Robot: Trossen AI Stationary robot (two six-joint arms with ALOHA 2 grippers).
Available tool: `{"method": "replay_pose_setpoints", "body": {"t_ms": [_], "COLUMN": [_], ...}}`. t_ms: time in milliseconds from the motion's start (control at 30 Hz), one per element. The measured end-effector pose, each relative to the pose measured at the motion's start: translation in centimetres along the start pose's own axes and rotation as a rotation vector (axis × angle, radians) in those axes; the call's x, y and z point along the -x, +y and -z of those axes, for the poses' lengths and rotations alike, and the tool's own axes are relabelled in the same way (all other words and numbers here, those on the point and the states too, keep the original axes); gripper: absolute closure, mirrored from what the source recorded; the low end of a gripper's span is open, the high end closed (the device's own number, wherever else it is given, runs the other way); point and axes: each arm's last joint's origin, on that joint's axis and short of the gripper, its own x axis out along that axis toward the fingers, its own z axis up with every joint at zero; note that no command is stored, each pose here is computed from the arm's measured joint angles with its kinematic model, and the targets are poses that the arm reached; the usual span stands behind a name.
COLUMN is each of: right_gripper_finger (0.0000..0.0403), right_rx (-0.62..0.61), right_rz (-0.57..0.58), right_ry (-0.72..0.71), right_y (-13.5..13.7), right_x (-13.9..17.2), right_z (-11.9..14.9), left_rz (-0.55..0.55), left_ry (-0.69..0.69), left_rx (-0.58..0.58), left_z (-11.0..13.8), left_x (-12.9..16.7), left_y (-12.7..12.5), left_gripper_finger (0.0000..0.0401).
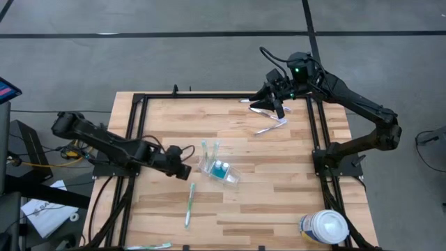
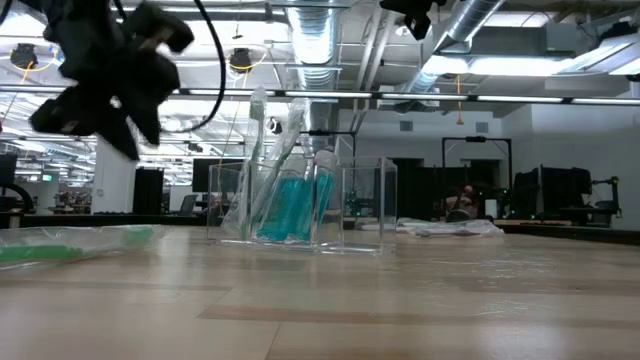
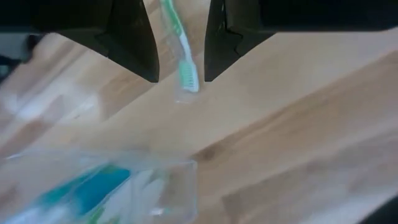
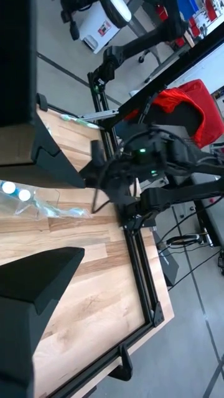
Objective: Pick & Place toothbrushing station
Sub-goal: Put the green toothbrush into the transparent organizer
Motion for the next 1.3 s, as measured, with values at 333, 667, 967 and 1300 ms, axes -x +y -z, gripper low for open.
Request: {"method": "replay_pose_setpoints", "body": {"t_ms": [333, 667, 967, 1300], "right_gripper_finger": [0.0249, 0.0249, 0.0249, 0.0249], "right_rx": [-0.003, 0.001, 0.009, 0.008], "right_rz": [0.001, 0.002, 0.001, 0.001], "right_ry": [0.01, 0.054, 0.051, 0.051], "right_y": [0.0, 0.0, 0.0, 0.0], "right_x": [0.0, 0.0, 0.0, 0.0], "right_z": [0.1, 0.6, 0.6, 0.6], "left_rz": [-0.003, 0.006, -0.02, 0.015], "left_ry": [0.042, 0.072, 0.061, 0.092], "left_rx": [0.07, 0.134, 0.16, 0.188], "left_z": [0.6, 2.2, 2.3, 2.8], "left_x": [-3.3, -3.9, -4.6, -7.7], "left_y": [-0.9, -1.2, -1.1, -1.6], "left_gripper_finger": [0.0279, 0.0279, 0.0279, 0.0279]}}
